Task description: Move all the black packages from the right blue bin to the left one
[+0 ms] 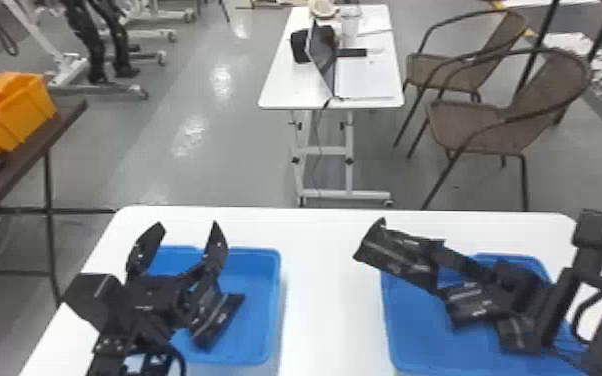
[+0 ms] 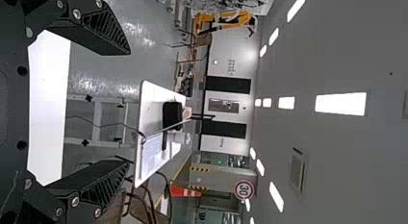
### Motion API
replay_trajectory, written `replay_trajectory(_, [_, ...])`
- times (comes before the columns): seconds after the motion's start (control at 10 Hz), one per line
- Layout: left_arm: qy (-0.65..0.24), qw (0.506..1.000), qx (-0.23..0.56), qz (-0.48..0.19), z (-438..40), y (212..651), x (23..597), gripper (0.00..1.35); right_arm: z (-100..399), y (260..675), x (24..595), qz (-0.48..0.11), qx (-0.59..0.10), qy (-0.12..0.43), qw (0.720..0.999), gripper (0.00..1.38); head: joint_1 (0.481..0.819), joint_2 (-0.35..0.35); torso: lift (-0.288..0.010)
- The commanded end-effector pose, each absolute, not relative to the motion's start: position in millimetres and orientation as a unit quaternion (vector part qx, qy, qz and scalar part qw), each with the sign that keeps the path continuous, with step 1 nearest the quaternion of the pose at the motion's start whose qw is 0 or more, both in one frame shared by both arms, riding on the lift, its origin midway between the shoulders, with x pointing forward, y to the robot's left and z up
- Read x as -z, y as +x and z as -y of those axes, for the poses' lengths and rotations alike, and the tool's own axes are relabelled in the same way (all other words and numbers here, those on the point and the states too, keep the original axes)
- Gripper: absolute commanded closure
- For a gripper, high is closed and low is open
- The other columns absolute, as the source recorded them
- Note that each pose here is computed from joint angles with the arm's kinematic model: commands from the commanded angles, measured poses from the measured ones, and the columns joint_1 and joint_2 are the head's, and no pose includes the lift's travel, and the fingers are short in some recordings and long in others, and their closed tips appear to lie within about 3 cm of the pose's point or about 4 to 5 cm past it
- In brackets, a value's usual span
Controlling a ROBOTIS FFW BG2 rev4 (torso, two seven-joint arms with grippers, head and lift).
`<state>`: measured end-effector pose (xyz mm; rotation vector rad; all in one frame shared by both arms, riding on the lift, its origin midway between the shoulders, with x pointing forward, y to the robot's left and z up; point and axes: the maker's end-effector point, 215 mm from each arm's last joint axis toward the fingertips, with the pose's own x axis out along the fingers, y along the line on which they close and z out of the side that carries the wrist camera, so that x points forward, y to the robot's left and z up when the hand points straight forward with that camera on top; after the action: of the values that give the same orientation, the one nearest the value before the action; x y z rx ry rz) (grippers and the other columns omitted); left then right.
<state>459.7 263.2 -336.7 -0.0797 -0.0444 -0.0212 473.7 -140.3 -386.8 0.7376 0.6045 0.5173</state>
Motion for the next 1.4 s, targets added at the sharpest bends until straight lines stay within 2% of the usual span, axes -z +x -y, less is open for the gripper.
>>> replay_trajectory(0.0, [-0.059, 0.998, 0.011, 0.025, -262, 465, 333, 0.22, 110, 490, 381, -0.279, -0.299, 0.352, 0.842, 1.18, 0.695, 0.143, -0.042])
replay_trajectory(0.2, [-0.085, 0.996, 0.016, 0.034, -256, 473, 324, 0.22, 72, 513, 373, -0.247, -0.373, 0.349, 0.823, 1.18, 0.695, 0.185, -0.042])
replay_trajectory(0.5, [-0.200, 0.978, 0.048, 0.034, -229, 491, 312, 0.22, 29, 529, 364, -0.224, -0.449, 0.354, 0.789, 1.18, 0.695, 0.216, -0.042])
replay_trajectory(0.7, [-0.288, 0.954, 0.086, 0.019, -204, 500, 308, 0.22, 8, 539, 347, -0.207, -0.474, 0.348, 0.782, 1.18, 0.695, 0.215, -0.042])
replay_trajectory(0.9, [-0.337, 0.936, 0.102, -0.001, -189, 501, 314, 0.22, -2, 550, 327, -0.187, -0.486, 0.343, 0.782, 1.18, 0.695, 0.208, -0.042])
replay_trajectory(1.3, [-0.365, 0.918, 0.158, -0.009, -148, 508, 305, 0.23, -17, 555, 310, -0.171, -0.497, 0.349, 0.776, 1.18, 0.695, 0.178, -0.042])
